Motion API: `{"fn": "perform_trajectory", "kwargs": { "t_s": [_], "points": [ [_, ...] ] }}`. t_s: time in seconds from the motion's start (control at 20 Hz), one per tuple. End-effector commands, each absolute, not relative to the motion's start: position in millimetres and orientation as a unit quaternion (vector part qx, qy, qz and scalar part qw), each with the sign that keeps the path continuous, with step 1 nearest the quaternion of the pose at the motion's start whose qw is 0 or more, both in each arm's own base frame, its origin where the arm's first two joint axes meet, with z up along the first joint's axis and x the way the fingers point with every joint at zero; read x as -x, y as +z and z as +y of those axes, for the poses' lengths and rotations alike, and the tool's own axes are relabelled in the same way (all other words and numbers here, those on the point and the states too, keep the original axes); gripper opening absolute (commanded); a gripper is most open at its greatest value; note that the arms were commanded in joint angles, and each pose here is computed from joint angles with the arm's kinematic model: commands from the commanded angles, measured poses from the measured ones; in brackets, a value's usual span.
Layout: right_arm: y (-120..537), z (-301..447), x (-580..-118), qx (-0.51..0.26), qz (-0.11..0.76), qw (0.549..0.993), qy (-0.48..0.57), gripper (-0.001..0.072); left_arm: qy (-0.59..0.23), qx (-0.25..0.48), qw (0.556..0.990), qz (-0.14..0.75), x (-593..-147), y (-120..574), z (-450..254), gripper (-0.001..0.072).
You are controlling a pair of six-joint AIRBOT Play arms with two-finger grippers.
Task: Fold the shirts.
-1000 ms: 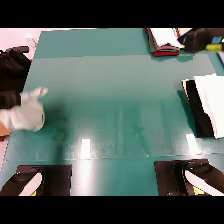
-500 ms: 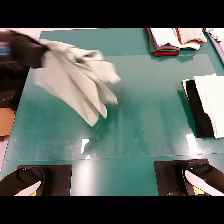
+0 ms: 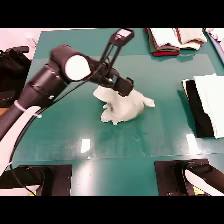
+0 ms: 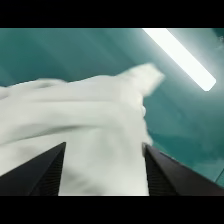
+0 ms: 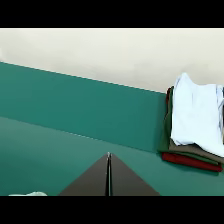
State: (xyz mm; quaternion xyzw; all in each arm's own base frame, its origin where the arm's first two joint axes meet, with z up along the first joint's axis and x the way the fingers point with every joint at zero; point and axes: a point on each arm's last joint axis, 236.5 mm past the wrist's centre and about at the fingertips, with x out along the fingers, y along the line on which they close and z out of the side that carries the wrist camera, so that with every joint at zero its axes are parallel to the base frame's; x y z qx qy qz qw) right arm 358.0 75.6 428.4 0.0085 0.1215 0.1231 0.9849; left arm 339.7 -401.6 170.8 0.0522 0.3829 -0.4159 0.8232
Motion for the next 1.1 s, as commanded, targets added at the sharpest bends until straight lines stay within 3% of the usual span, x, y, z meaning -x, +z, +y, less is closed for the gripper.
{"fn": "perform_trajectory", "kwargs": {
  "t_s": [0.0, 0.2, 0.35, 0.65, 0.85, 0.9, 0.95, 1.0, 1.05],
  "points": [
    [426.7, 75.2, -357.7, -0.010, 0.126, 0.984, 0.123, 0.0018, -0.388, -0.042, 0.836, 0.385, -380.6, 151.9, -384.5, 0.0567],
    [420.8, 75.5, -357.8, -0.008, 0.137, 0.983, 0.123, 0.0018, -0.274, 0.009, 0.855, 0.439, -453.6, 123.3, -272.0, 0.0567],
    [411.3, 76.6, -363.3, -0.008, 0.152, 0.980, 0.124, 0.0018, -0.233, 0.044, 0.848, 0.473, -481.7, 83.0, -235.0, 0.0567],
    [370.3, 79.9, -377.9, -0.010, 0.224, 0.967, 0.124, 0.0018, -0.295, 0.124, 0.769, 0.553, -470.1, -8.3, -295.5, 0.0567],
    [342.8, 81.3, -383.7, -0.008, 0.273, 0.954, 0.124, 0.0018, -0.313, 0.106, 0.764, 0.554, -462.5, -35.0, -326.1, 0.0565],
    [332.0, 81.2, -382.1, -0.006, 0.295, 0.948, 0.124, 0.0018, -0.311, 0.107, 0.769, 0.548, -466.5, -33.4, -326.4, 0.0448],
    [319.0, 79.8, -378.9, -0.002, 0.322, 0.939, 0.122, 0.0018, -0.311, 0.107, 0.772, 0.544, -470.1, -29.3, -324.3, 0.0158],
    [305.0, 79.7, -375.4, 0.001, 0.351, 0.928, 0.122, 0.0018, -0.308, 0.106, 0.774, 0.542, -474.8, -24.7, -317.4, 0.0026],
    [290.6, 79.6, -372.2, 0.003, 0.379, 0.917, 0.122, 0.0018, -0.306, 0.104, 0.776, 0.541, -479.8, -17.2, -307.9, 0.0025]
  ]
}}
